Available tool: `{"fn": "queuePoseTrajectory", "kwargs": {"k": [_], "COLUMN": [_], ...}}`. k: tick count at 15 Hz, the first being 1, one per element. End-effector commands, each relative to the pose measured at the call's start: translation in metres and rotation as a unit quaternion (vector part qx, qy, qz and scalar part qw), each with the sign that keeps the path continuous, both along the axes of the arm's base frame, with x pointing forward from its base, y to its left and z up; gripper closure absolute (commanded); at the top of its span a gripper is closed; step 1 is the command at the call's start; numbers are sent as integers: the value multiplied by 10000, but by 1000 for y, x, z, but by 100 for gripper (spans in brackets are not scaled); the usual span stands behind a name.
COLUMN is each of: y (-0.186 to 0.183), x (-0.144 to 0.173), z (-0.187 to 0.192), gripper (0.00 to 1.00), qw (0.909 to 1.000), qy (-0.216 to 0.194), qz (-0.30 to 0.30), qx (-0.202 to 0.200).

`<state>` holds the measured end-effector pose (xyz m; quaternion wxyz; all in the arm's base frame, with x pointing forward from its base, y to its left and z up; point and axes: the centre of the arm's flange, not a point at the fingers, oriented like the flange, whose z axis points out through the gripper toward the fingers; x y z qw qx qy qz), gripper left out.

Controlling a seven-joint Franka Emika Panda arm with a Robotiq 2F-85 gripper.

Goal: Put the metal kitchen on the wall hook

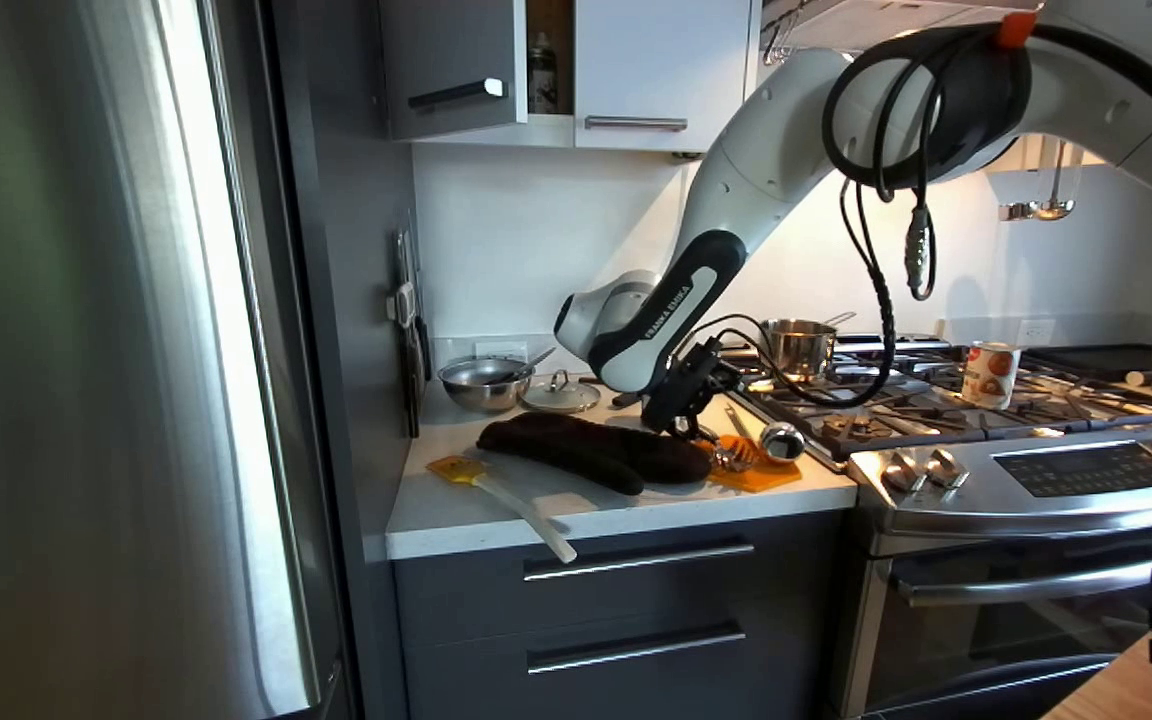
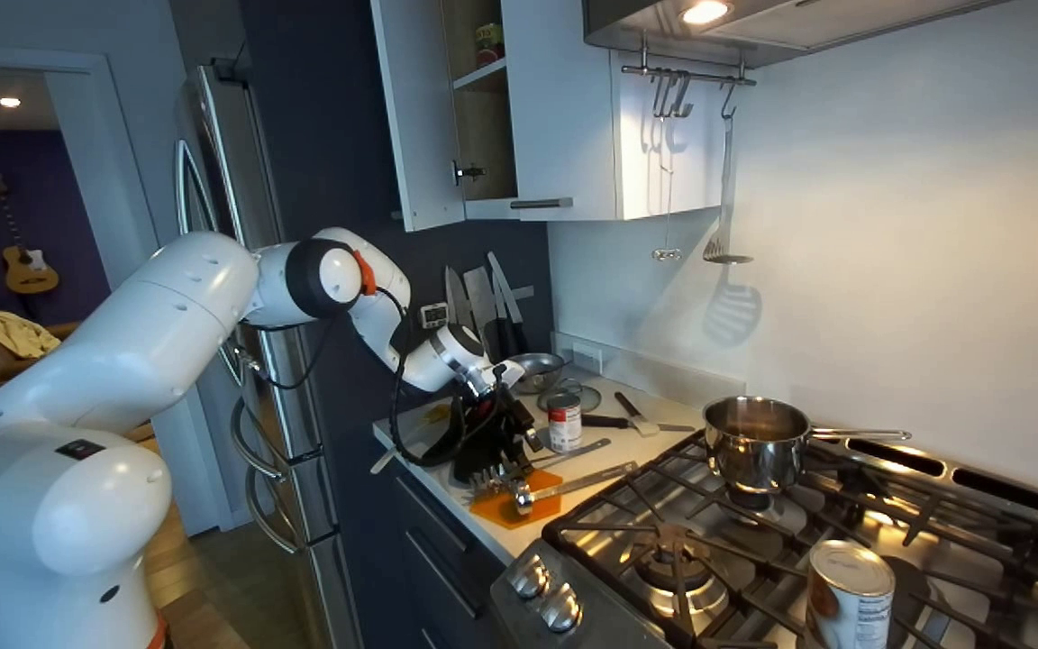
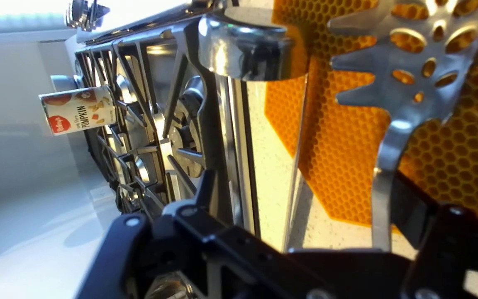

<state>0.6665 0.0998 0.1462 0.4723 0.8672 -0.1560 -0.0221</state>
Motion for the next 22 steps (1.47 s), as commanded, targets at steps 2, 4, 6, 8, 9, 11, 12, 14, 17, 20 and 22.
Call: {"fn": "queuePoseTrajectory", "kwargs": {"k": [2,4,6,8,9,11,12,14,17,20,22], "y": [7,9,11,12,13,14,15,16,17,18,18], "x": [12,13,14,15,15,15,15,16,16,16,16], "z": [-10,-12,-13,-13,-13,-13,-12,-12,-13,-15,-15], "gripper": [19,32,33,36,38,56,61,77,89,70,60], "qw": [9996,9994,9993,9992,9991,9991,9990,9990,9989,9987,9987], "qy": [37,41,44,51,58,62,64,62,82,105,116], "qz": [77,106,121,136,140,152,160,170,178,192,188], "qx": [-281,-321,-353,-376,-386,-398,-402,-412,-433,-456,-455]}}
